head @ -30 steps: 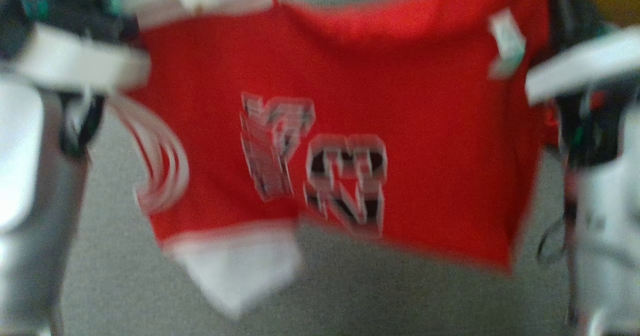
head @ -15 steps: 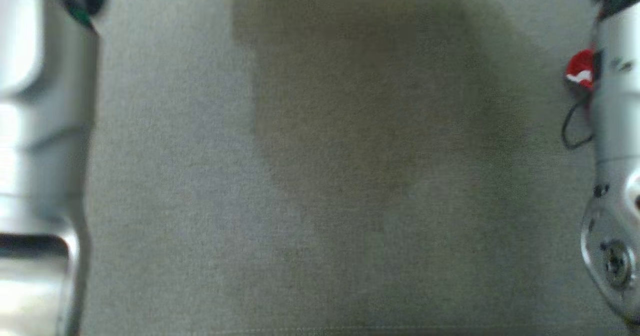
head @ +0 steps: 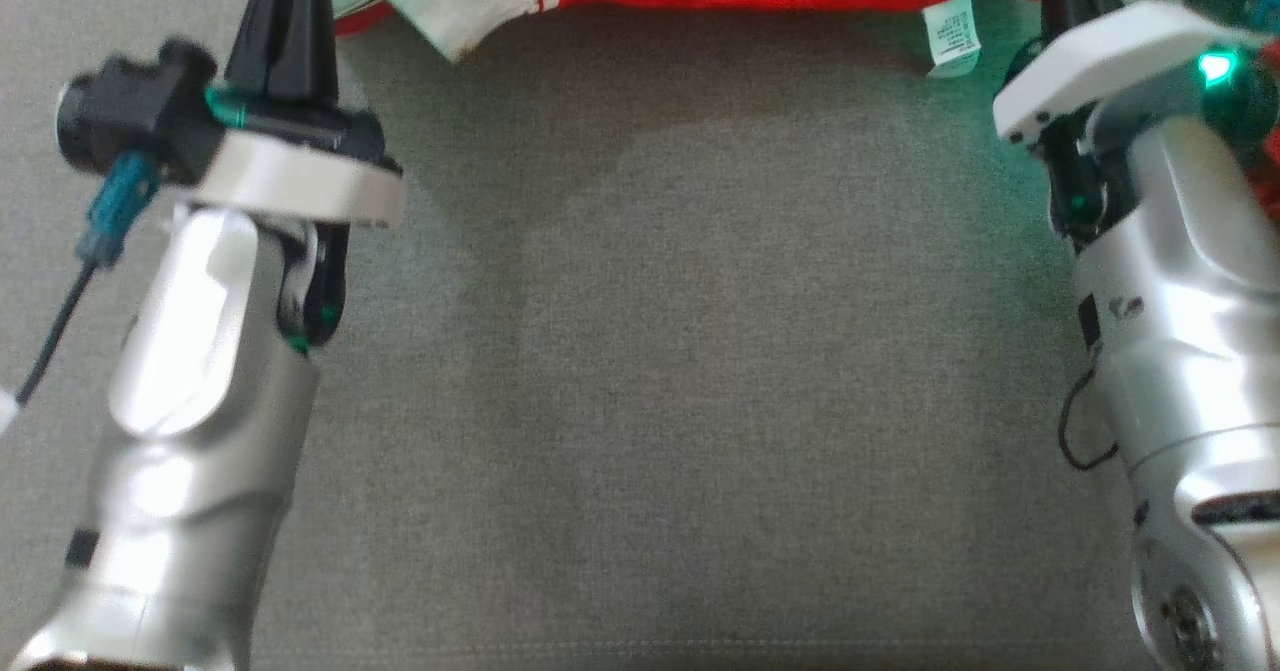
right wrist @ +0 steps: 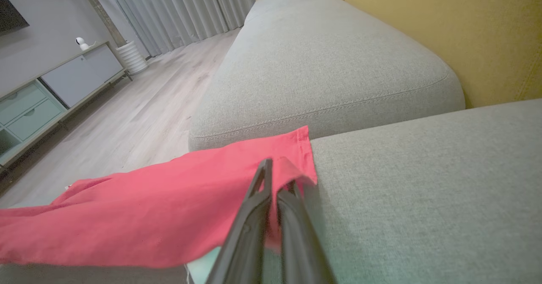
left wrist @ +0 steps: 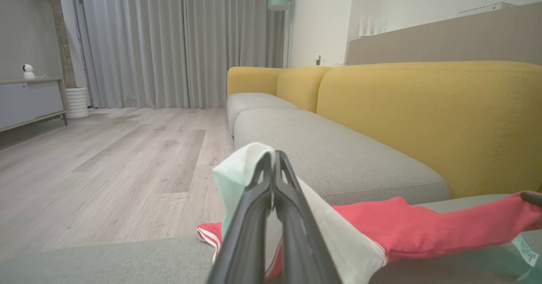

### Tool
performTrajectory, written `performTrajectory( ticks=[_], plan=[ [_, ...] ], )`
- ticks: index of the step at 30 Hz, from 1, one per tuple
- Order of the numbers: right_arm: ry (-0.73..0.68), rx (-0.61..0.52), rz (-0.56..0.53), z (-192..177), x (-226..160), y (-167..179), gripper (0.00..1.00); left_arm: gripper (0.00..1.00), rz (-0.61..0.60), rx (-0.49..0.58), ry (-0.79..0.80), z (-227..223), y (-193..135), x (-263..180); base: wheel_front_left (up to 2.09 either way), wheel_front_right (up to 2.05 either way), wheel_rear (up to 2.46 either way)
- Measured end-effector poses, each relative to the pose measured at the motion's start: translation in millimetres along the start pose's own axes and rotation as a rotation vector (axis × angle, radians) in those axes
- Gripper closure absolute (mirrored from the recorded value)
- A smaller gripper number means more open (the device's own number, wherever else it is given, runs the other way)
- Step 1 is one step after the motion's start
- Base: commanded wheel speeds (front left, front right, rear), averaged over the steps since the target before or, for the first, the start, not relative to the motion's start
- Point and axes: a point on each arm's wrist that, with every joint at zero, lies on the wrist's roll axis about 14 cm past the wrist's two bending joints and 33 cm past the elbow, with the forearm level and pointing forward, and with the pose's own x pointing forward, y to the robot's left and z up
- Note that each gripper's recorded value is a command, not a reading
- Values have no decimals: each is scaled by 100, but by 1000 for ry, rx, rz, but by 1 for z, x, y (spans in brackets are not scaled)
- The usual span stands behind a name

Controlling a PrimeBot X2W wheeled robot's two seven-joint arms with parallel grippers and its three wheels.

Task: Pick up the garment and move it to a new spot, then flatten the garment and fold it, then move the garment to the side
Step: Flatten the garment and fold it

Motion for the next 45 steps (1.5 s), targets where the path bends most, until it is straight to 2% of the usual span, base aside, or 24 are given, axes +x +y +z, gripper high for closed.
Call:
performTrajectory(
  ticks=[9, 13, 20, 25, 31, 35, 39, 45],
  plan=[
    [19, 63, -7, -21, -41, -2, 100, 100, 42, -22, -48, 16, -6, -55, 0, 0, 0],
    [30, 105, -10, -35, -78, -1, 100, 100, 65, -29, -50, 22, -16, -101, 0, 0, 0],
    [4, 144, -3, -36, -141, -1, 100, 100, 108, -48, -89, 43, -31, -170, 0, 0, 0],
    [12, 153, -17, -40, -195, -8, 100, 100, 155, -56, -62, 46, -37, -218, 0, 0, 0],
    [65, 140, -33, -49, -247, -3, 100, 100, 171, -79, -17, 39, -47, -249, 0, 0, 0],
    [118, 148, -48, -60, -261, -3, 100, 100, 163, -91, 27, 27, -54, -253, 0, 0, 0],
    [144, 154, -46, -66, -260, -2, 100, 100, 141, -106, 77, 11, -61, -254, 0, 0, 0],
    [230, 179, -47, -93, -258, 0, 100, 100, 140, -132, 172, -18, -65, -257, 0, 0, 0]
  ],
)
